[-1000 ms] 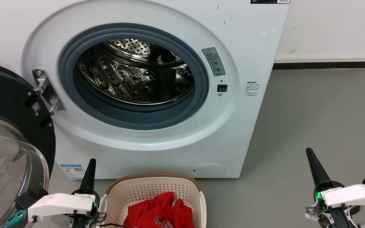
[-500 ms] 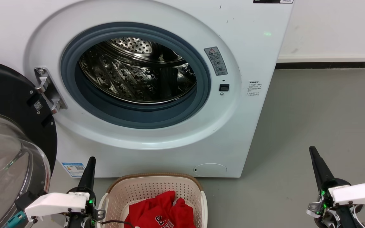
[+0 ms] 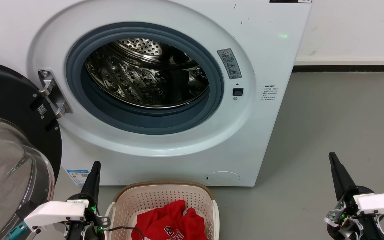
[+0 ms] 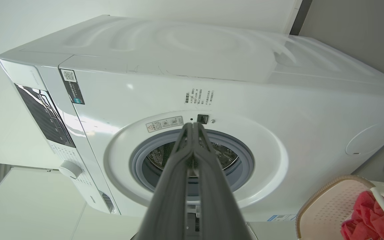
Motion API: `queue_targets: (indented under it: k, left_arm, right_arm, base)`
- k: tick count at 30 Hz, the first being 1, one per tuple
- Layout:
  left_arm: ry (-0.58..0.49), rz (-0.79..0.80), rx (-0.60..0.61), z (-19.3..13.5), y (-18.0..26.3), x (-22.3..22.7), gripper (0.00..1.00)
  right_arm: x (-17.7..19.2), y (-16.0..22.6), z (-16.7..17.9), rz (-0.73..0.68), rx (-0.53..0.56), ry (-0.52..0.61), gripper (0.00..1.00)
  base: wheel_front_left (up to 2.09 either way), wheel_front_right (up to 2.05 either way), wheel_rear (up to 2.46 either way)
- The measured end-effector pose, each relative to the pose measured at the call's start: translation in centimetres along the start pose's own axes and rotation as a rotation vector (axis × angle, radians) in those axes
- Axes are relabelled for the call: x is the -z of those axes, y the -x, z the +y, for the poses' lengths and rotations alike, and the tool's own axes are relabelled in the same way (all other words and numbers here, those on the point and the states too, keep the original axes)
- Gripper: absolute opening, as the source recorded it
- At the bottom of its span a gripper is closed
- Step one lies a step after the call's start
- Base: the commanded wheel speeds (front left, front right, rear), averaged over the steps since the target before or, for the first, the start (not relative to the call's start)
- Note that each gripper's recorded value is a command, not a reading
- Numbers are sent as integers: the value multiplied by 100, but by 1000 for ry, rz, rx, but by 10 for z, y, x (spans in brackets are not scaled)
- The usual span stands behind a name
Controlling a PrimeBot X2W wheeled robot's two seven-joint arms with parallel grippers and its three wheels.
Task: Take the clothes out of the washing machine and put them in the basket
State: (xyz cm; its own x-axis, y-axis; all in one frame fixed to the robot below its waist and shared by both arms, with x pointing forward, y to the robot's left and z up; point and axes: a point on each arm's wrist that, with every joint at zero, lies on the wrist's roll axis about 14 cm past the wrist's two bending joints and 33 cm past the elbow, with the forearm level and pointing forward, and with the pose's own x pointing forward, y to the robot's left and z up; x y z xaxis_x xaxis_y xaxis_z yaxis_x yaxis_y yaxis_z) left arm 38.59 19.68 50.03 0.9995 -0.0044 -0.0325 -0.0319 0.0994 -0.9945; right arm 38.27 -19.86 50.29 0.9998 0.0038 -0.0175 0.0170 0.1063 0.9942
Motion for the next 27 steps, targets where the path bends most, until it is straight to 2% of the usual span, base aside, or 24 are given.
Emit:
queue_targets:
  k: [14, 27]
  left_arm:
    - [99, -4, 22, -4, -2, -4, 0]
    - [102, -5, 24, -4, -2, -4, 0]
  right_arm:
    - [-2, -5, 2, -6, -8, -104, 0]
    - [-2, -5, 1, -7, -8, -110, 0]
  base:
    - [0, 0, 0]
    - [0, 0, 0]
